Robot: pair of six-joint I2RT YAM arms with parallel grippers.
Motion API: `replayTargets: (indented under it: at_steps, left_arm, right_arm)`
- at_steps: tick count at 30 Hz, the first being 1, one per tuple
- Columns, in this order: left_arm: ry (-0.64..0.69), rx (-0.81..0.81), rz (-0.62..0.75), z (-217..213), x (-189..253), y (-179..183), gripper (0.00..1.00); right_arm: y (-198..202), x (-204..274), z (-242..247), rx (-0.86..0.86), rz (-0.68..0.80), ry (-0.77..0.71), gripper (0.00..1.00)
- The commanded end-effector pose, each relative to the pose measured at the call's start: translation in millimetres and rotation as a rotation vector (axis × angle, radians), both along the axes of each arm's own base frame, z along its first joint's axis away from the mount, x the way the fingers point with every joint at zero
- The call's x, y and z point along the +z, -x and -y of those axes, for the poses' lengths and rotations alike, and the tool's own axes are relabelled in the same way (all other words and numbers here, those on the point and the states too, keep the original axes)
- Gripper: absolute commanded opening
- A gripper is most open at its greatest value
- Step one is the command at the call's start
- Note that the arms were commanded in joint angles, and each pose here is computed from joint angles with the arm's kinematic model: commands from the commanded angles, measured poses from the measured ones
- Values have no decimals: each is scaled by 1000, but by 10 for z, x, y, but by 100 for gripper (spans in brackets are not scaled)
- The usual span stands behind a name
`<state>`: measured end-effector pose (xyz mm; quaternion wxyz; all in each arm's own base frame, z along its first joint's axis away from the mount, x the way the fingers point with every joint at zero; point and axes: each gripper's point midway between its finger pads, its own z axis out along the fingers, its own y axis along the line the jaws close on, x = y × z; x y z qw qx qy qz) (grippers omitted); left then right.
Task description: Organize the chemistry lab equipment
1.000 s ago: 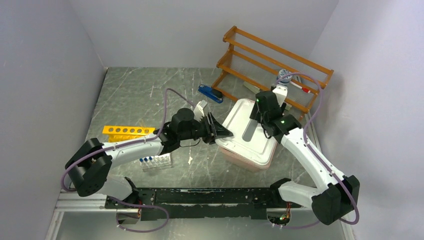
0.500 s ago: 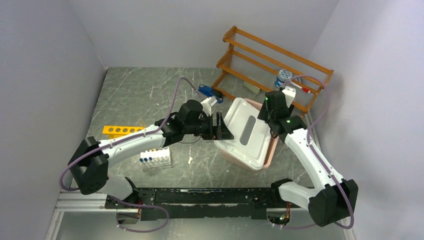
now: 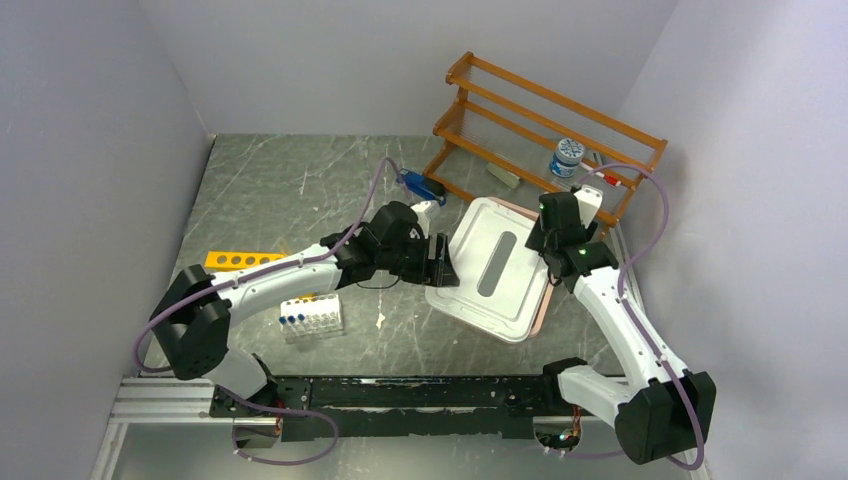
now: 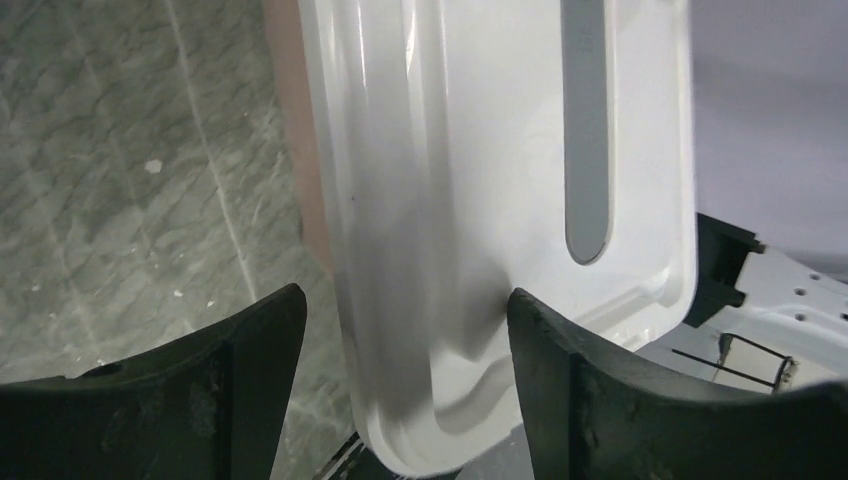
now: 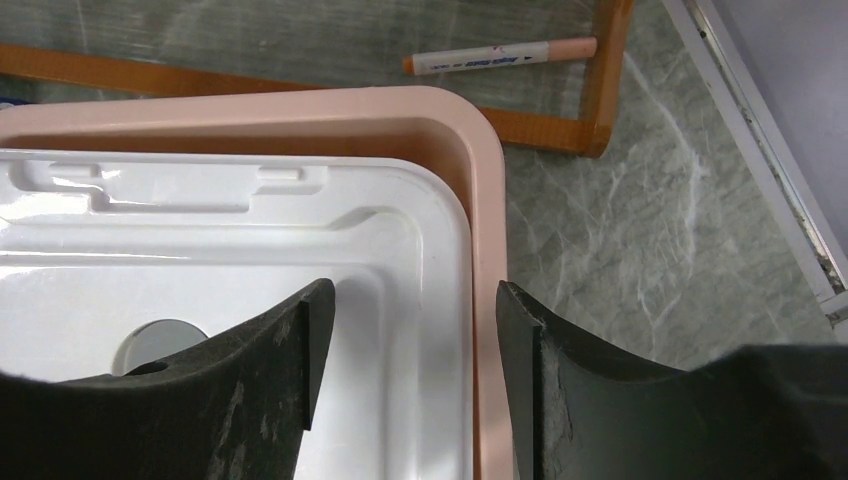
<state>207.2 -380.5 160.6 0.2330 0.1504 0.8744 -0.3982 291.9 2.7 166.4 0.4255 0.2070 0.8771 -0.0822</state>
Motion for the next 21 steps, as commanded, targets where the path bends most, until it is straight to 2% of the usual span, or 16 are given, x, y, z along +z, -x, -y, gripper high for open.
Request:
replayTargets:
  at_steps: [1, 5, 9, 12, 16, 21]
  left_arm:
    - [-120, 15, 14, -157, -281, -8, 77]
    - [-136, 13, 25, -186, -302, -18, 72]
    - [-90, -4, 44, -130, -173, -16, 66]
    - [-91, -12, 31, -112, -215, 4, 51]
    - [-137, -3, -2, -144, -405, 7, 33]
    - [-157, 15, -9, -161, -510, -19, 22]
  right_arm:
    - [90, -51, 96, -40, -7, 14, 63]
    - [94, -73, 107, -42, -14, 21, 62]
    - [118, -131, 122, -46, -32, 30, 54]
    - [125, -151, 126, -49, -36, 29, 49]
    - [101, -54, 135, -59, -14, 29, 48]
    - [50, 203, 108, -50, 56, 4, 54]
